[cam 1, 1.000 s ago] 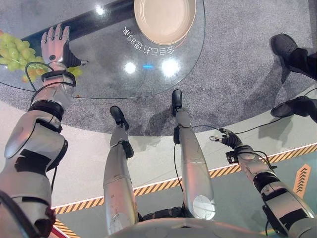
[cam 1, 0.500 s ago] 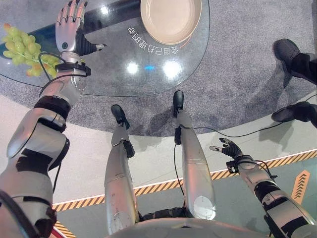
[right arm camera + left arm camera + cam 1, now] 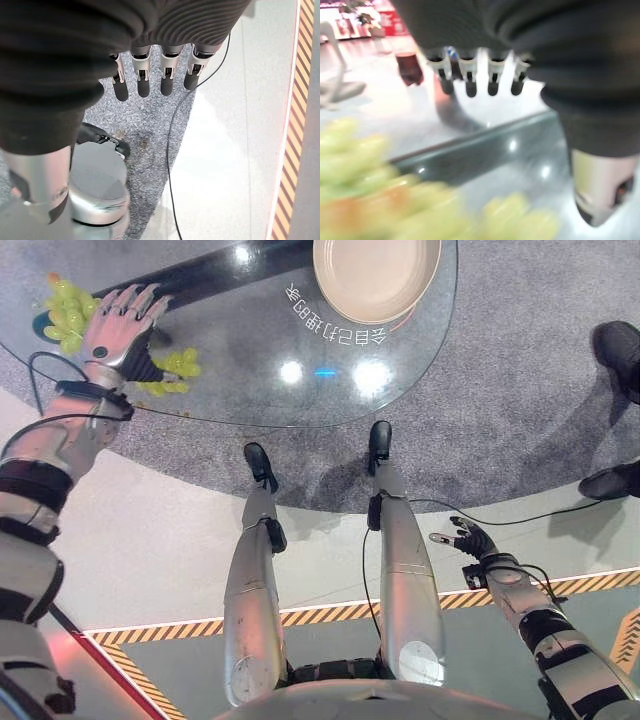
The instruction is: Pick up fruits into the plate
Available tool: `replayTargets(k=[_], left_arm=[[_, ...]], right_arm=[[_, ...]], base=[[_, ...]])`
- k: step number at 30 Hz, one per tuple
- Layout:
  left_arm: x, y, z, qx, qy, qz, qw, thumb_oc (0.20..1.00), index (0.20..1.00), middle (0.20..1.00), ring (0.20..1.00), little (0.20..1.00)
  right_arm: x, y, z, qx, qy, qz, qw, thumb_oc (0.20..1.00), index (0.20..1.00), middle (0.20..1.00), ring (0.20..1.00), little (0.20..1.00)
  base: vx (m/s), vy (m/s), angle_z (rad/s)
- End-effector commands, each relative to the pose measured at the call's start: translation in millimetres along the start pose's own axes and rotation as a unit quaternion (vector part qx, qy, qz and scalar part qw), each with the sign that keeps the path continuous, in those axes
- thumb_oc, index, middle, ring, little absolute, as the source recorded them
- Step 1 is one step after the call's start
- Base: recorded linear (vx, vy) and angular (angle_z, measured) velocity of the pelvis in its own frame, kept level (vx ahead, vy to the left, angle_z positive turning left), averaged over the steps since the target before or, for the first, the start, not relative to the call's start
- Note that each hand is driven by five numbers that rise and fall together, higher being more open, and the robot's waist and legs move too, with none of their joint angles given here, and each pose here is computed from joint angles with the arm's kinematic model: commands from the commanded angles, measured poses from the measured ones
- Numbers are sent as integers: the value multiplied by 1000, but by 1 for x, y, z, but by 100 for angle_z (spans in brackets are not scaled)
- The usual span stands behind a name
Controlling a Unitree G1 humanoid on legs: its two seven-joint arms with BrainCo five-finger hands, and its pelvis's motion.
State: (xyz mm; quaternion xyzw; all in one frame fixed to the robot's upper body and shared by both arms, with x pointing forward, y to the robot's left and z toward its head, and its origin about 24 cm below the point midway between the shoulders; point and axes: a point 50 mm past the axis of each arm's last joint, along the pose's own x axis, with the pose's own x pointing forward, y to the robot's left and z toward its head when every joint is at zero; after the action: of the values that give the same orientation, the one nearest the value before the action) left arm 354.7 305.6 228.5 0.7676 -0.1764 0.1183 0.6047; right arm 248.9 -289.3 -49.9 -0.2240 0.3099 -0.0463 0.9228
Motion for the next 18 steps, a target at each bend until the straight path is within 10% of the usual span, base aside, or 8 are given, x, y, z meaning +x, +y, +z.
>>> replayTargets(k=[1,18], left_arm=[[-2,10,-10,51,1,-5,999,1000,1000,1000,1000,1000],[-14,2,-46,296,107,22,949,1000,1000,1000,1000,1000]], right_arm=[[-19,-27,-43,-20,61,-26,998,1000,1000,1000,1000,1000],[-16,-22,-40,-20,60,-16,998,1000,1000,1000,1000,1000]], base=[[-7,-21,5],[-1,-4,1]])
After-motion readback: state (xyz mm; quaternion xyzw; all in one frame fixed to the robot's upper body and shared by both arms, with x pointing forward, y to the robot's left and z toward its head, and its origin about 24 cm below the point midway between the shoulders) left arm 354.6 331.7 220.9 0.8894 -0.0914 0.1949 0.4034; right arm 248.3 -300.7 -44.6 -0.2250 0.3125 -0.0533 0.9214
